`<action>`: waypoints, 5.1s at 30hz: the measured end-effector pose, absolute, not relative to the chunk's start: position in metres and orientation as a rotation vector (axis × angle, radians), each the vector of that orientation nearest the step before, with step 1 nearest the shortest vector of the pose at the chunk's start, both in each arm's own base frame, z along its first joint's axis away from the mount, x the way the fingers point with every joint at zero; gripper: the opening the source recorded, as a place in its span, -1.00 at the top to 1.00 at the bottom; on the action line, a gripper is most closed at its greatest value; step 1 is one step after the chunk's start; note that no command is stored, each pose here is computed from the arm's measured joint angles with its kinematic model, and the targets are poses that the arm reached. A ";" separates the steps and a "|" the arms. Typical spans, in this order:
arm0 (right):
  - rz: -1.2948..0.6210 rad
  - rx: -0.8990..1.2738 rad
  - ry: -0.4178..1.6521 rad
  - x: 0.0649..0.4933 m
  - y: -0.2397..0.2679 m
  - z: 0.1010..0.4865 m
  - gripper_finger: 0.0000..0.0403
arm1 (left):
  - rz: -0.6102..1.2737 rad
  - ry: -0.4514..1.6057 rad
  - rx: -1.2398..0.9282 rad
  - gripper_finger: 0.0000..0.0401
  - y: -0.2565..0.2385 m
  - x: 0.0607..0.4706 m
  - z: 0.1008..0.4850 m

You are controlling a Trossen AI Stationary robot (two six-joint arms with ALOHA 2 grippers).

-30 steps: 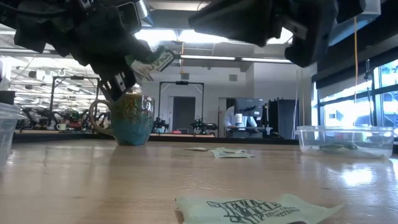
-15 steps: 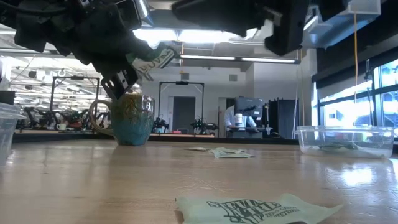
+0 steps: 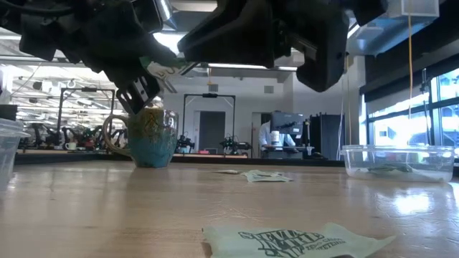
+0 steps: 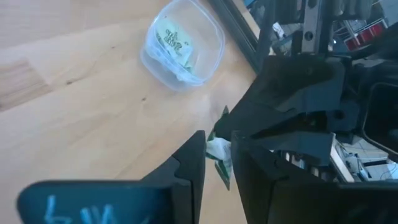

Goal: Pick and place Stevia / Truvia into bins
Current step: Put the truvia packet into the top transparent container

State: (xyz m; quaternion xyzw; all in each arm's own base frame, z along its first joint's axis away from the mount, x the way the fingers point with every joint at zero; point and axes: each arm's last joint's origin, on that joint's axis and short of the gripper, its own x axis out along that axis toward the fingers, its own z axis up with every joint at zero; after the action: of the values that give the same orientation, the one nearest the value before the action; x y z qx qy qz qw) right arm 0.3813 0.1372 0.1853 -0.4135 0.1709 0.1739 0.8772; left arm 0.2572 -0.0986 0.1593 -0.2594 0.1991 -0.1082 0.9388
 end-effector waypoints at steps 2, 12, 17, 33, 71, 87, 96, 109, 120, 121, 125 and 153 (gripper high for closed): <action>0.362 -0.864 0.353 0.381 0.137 0.186 0.59 | -0.226 0.404 -0.531 0.91 -0.099 0.257 0.160; 0.343 -0.881 0.388 0.380 0.136 0.183 0.59 | -0.224 0.403 -0.531 0.91 -0.099 0.257 0.160; 0.335 -0.887 0.397 0.380 0.136 0.183 0.59 | -0.223 0.402 -0.531 0.91 -0.099 0.257 0.160; 0.326 -1.139 0.393 0.374 0.148 0.183 0.59 | -0.253 0.387 -0.548 0.91 -0.100 0.258 0.162; 0.301 -1.098 0.362 0.372 0.157 0.186 0.95 | -0.296 0.354 -0.397 0.88 -0.101 0.258 0.164; 0.180 -1.068 0.544 0.355 0.170 0.177 0.95 | -0.267 0.211 -0.096 0.58 -0.098 0.260 0.173; 0.122 -0.632 0.661 0.323 0.151 0.224 0.94 | -0.134 0.277 -0.069 0.57 -0.094 0.259 0.165; 0.242 -0.075 0.651 0.262 0.129 0.302 0.94 | -0.130 0.285 -0.117 0.57 -0.094 0.259 0.165; -0.025 0.161 0.905 0.209 0.083 0.315 0.94 | -0.128 0.282 -0.117 0.57 -0.094 0.259 0.165; -0.065 0.160 0.934 0.205 0.078 0.314 0.94 | -0.128 0.282 -0.117 0.57 -0.094 0.259 0.165; -0.162 0.139 1.029 0.198 0.063 0.298 0.94 | -0.127 0.284 -0.115 0.57 -0.094 0.259 0.165; -0.342 0.090 1.260 0.180 0.021 0.188 0.94 | -0.134 0.323 0.018 0.57 -0.093 0.258 0.160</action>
State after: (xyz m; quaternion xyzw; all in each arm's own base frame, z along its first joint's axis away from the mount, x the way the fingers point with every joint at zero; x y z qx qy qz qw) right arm 0.1798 0.0207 0.1885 0.0416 0.5859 -0.1591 0.7935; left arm 0.2576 -0.0935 0.1602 0.0091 0.1608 -0.0667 0.9847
